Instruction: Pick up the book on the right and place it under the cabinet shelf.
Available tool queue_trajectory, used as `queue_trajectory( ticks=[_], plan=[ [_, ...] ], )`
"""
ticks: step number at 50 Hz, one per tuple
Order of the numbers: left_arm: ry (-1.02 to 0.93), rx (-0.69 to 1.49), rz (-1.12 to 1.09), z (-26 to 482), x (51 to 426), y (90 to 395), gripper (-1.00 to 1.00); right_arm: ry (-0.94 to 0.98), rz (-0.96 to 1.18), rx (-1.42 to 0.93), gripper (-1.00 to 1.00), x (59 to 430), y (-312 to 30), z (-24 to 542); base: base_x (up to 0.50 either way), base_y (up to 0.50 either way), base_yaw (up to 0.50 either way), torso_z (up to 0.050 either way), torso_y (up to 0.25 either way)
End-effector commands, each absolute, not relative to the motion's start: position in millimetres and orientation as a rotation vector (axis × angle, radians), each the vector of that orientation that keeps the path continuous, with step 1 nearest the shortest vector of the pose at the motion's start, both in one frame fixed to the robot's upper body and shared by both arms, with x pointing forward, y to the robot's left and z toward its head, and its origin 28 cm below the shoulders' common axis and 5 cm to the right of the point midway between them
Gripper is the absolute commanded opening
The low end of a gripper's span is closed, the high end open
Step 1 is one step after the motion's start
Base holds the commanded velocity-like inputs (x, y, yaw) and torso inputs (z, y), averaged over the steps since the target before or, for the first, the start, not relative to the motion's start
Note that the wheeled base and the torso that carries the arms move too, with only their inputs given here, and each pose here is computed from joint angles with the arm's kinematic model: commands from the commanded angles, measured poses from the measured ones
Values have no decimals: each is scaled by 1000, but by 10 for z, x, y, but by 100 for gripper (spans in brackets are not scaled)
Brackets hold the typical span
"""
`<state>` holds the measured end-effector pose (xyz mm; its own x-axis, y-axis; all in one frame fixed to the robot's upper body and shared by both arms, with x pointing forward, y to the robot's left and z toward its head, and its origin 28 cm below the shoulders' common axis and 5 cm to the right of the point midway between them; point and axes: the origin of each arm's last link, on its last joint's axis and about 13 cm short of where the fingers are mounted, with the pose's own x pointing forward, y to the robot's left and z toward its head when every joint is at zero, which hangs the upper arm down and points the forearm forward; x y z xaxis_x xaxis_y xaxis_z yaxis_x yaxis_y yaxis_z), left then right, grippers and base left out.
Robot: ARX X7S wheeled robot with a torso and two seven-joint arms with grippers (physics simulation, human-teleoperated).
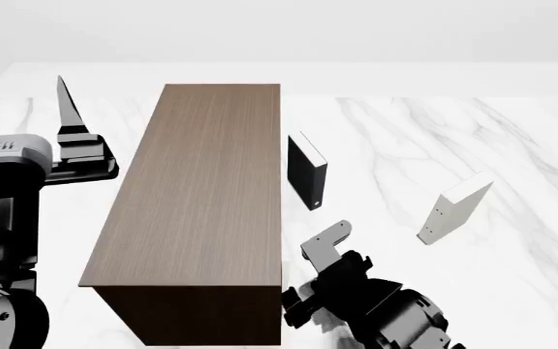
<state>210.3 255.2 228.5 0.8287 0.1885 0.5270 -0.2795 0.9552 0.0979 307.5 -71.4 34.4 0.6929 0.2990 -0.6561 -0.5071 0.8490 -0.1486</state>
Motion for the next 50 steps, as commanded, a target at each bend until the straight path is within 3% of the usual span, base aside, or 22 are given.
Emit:
queue_trajectory(
  ticks=[1,23,50],
  plan=[
    [-540,174,250,2285,2101,2553,100,706,578,-191,100,2949,-593,377,0,0,0,0,0],
    [-543,172,249,2290,2092,2549,100,651,444,-171,100,3047,-802,543,0,0,0,0,0],
    [-544,173,249,2296,2086,2552,100,417,271,-122,100,3072,-945,885,0,0,0,0,0]
  ],
)
